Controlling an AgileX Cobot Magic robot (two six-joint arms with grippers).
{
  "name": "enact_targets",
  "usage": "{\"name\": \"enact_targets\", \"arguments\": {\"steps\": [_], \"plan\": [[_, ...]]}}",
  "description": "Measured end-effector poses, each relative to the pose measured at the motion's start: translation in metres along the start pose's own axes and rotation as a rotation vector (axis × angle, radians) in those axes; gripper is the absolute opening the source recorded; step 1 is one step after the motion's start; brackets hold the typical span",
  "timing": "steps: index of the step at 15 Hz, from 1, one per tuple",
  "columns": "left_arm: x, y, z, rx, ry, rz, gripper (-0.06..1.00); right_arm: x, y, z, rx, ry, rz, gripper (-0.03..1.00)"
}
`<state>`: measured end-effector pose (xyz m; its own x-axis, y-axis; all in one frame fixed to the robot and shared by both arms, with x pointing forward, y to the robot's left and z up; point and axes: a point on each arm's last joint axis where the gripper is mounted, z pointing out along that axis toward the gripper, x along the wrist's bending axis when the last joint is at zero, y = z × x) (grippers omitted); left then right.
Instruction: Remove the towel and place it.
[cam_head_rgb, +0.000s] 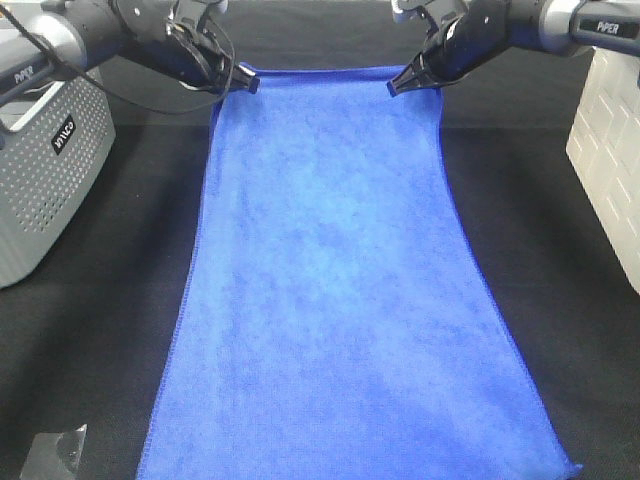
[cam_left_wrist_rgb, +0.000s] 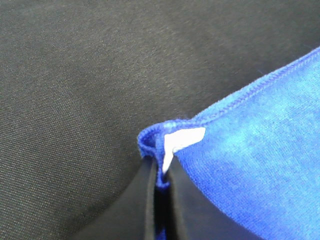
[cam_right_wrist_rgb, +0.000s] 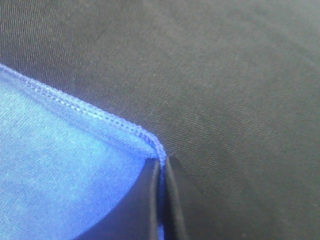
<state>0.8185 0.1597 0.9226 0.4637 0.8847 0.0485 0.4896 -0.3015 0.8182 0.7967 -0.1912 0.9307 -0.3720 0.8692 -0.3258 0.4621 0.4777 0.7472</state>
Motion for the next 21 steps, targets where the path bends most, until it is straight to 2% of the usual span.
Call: {"name": "enact_targets", "arguments": {"steps": [3, 6, 8, 10, 12, 14, 15, 16, 18, 21], "plan": [[0.001, -0.015, 0.013, 0.001, 0.014, 0.001, 0.01, 0.008, -0.017, 0.016, 0.023, 0.011, 0.006, 0.0], [0.002, -0.032, 0.028, 0.005, 0.028, -0.006, 0.01, 0.014, -0.029, 0.028, 0.018, 0.016, 0.03, 0.05], [0.002, -0.039, 0.033, -0.001, 0.038, -0.006, 0.01, 0.017, -0.036, 0.034, 0.022, 0.024, 0.052, 0.19], [0.004, -0.038, 0.033, -0.015, 0.056, 0.012, 0.04, 0.02, -0.043, 0.039, 0.028, 0.03, 0.072, 0.46], [0.006, -0.035, 0.033, -0.054, 0.083, 0.02, 0.21, 0.022, -0.046, 0.041, 0.042, 0.038, 0.092, 0.64], [0.009, -0.03, 0.032, -0.109, 0.114, 0.002, 0.59, 0.023, -0.048, 0.041, 0.06, 0.044, 0.091, 0.68], [0.01, -0.029, 0.032, -0.12, 0.119, -0.019, 0.74, 0.023, -0.049, 0.041, 0.074, 0.048, 0.091, 0.68], [0.01, -0.029, 0.032, -0.121, 0.118, -0.039, 0.82, 0.023, -0.048, 0.039, 0.085, 0.052, 0.091, 0.69], [0.008, -0.031, 0.033, -0.092, 0.101, -0.052, 0.86, 0.016, -0.034, 0.026, 0.084, 0.05, 0.091, 0.69], [0.002, -0.031, 0.025, 0.029, 0.027, -0.068, 0.87, 0.004, -0.008, -0.001, 0.092, 0.049, 0.086, 0.69]]}}
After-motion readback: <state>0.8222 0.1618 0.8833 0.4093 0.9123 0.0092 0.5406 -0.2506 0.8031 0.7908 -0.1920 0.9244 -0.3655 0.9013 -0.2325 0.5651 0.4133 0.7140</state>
